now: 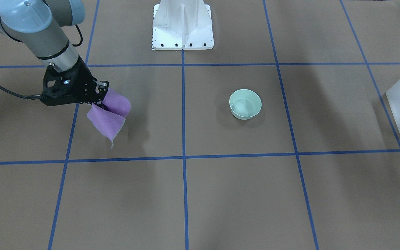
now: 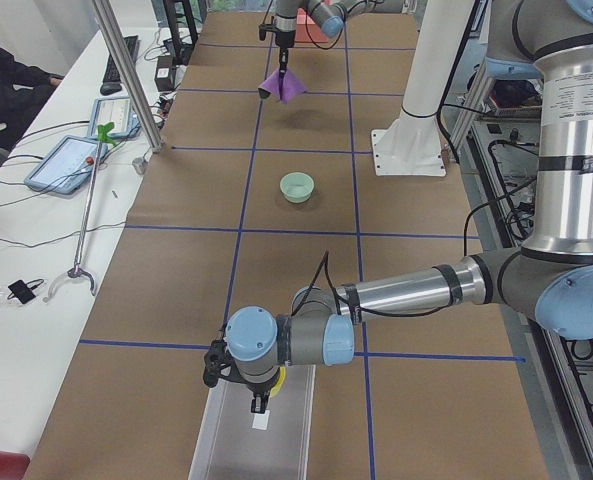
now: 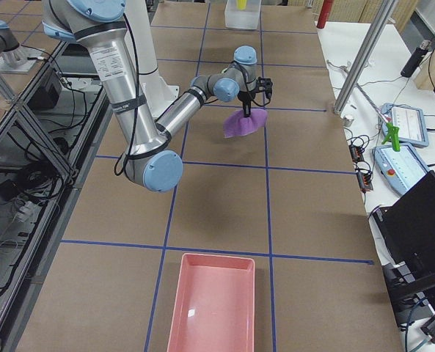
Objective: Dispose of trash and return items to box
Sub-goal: 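Drop yellow cup into clear bin while right gripper carries cloth to pink bin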
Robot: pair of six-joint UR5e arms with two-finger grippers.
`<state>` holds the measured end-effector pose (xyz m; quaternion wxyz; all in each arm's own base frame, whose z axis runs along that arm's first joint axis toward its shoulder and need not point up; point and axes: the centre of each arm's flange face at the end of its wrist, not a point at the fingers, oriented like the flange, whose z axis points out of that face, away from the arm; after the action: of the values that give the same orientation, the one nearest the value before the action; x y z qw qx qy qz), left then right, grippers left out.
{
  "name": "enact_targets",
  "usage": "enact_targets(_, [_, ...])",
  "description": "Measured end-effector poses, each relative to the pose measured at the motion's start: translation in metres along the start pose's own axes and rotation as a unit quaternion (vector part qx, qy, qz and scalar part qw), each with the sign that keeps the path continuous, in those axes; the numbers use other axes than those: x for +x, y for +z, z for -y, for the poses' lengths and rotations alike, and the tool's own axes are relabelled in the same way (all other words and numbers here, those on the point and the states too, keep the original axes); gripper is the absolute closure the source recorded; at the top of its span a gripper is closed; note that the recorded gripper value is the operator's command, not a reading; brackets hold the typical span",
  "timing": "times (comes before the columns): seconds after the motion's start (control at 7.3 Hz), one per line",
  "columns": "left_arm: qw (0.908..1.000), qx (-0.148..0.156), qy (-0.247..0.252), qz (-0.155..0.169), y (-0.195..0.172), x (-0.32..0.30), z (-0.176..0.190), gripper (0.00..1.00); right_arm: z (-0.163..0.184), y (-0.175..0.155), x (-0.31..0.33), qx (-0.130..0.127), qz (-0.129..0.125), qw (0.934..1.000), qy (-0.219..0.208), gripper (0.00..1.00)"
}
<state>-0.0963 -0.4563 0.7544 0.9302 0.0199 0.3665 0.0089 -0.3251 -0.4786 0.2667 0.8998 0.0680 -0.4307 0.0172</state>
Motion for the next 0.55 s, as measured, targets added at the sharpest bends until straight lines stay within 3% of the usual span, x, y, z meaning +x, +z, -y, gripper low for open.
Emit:
enact_targets(0.27, [0.9991,0.018,-0.039,-0.001,0.013,-0.009,0.010,1.00,0.004,-0.045,0.016,0.015,-0.013,0.9995,0.024,1.00])
enact_targets(0.55, [0.9976,0.018,-0.066,-0.012,0.020,0.003,0.023,1.00,0.009,-0.075,0.031,0.027,-0.025,0.9984,0.042,1.00])
